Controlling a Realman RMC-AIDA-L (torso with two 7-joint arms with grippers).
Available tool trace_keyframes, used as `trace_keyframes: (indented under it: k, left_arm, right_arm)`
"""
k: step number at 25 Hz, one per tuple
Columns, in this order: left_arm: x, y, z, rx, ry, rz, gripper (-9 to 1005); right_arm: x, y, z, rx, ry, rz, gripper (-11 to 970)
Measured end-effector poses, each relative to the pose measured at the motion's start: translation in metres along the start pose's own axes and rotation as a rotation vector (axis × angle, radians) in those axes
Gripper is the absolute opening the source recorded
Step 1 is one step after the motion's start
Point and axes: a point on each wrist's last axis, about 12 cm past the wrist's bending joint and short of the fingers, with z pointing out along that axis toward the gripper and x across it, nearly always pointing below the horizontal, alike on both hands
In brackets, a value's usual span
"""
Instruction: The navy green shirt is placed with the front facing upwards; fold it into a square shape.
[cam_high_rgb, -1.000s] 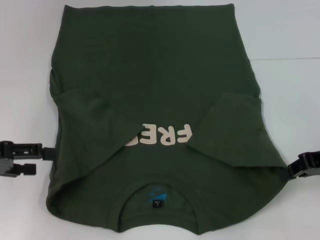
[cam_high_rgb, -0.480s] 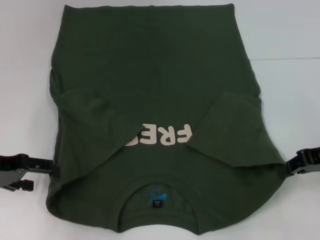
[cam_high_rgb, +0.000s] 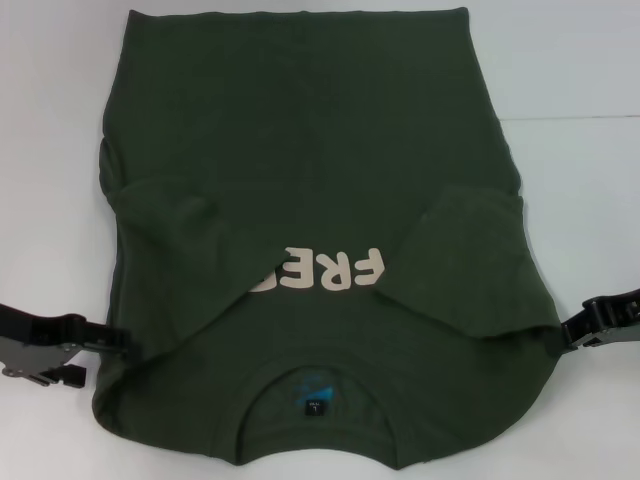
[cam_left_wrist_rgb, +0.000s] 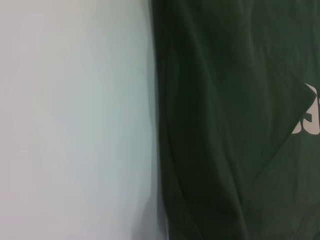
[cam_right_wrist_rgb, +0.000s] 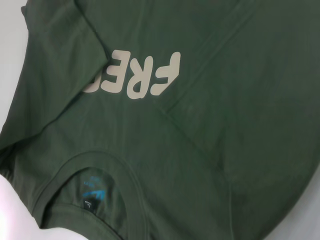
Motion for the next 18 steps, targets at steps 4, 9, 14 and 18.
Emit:
trace_keyframes:
  k: [4, 9, 14, 18]
  left_arm:
    - [-0.0009, -0.0021, 0.0019, -0.001, 0.005, 0.007, 895]
    - [-0.0022, -0.0048, 0.0046, -0.014, 0.015, 0.021, 887]
    - [-0.0027, -0.0066, 0.0065, -0.022, 0.024, 0.033, 879]
    - [-0.0032, -0.0058, 0.0073, -0.039, 0.024, 0.028, 873]
  right_arm:
    - [0.0000, 0.0000, 0.0013, -0.004, 0.004, -0.004, 40]
    - [0.0000, -0.0001, 0.0017, -0.008, 0.006, -0.008, 40]
    - [-0.0003, 0.0008, 0.0017, -0.017, 0.001, -0.010, 40]
    - [0.0005, 0.0005, 0.0018, -0.020, 0.002, -0.008, 39]
